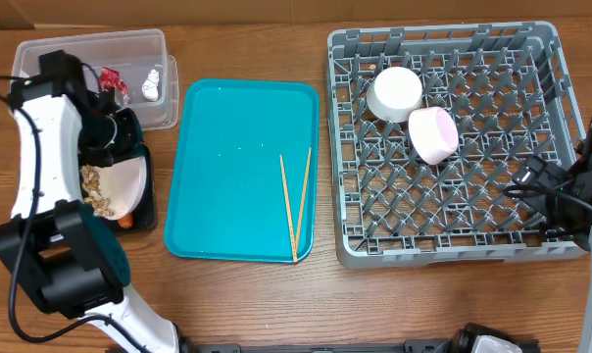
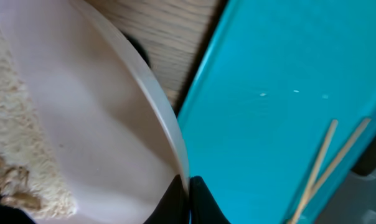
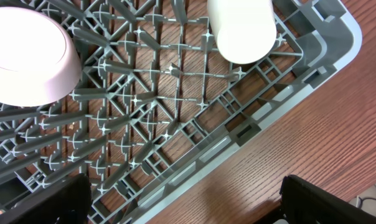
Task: Sort waste into correct bins and load items into the dishwasher
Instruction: 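Tilt the plate to pour rice and peanuts onto the black tray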
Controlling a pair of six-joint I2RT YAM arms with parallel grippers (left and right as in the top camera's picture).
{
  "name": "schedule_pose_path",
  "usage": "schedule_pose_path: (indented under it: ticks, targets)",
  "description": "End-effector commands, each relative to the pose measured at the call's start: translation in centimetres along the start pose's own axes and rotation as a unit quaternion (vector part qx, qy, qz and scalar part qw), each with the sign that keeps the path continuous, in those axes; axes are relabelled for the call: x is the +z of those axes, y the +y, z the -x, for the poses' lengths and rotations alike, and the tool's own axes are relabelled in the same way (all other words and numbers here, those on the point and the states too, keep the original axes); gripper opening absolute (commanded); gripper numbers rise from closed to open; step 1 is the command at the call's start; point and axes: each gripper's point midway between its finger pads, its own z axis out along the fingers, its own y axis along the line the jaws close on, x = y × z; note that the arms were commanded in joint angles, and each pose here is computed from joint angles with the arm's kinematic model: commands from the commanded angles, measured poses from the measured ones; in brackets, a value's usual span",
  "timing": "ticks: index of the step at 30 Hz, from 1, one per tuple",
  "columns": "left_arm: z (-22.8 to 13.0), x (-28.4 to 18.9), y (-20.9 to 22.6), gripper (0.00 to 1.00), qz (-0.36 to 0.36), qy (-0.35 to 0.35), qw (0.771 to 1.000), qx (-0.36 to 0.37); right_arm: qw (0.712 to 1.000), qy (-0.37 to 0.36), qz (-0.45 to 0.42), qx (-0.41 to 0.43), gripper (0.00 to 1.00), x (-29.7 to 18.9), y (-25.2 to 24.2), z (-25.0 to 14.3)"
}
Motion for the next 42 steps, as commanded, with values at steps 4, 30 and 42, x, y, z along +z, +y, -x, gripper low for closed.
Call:
schedule_pose_path:
  ticks: [4,30,42]
  targets:
    - [1.0,-3.9,-2.6,0.04,-0.158,-0.047,0.986,0.033,1.000,-0.016,0.006,0.002,1.00,-0.8,0.0,0.5]
    - [0.3,-9.3,-1.5,0.04,-0.338,-0.089,0.937,0.000,1.000,-0.016,0.005,0.002,1.00,-0.7,0.0,0.5]
    - [0.0,-9.5,-0.9,0.04,-0.337,-0.086,0.937,-0.012,1.000,-0.016,0.005,0.002,1.00,-0.7,0.0,0.5]
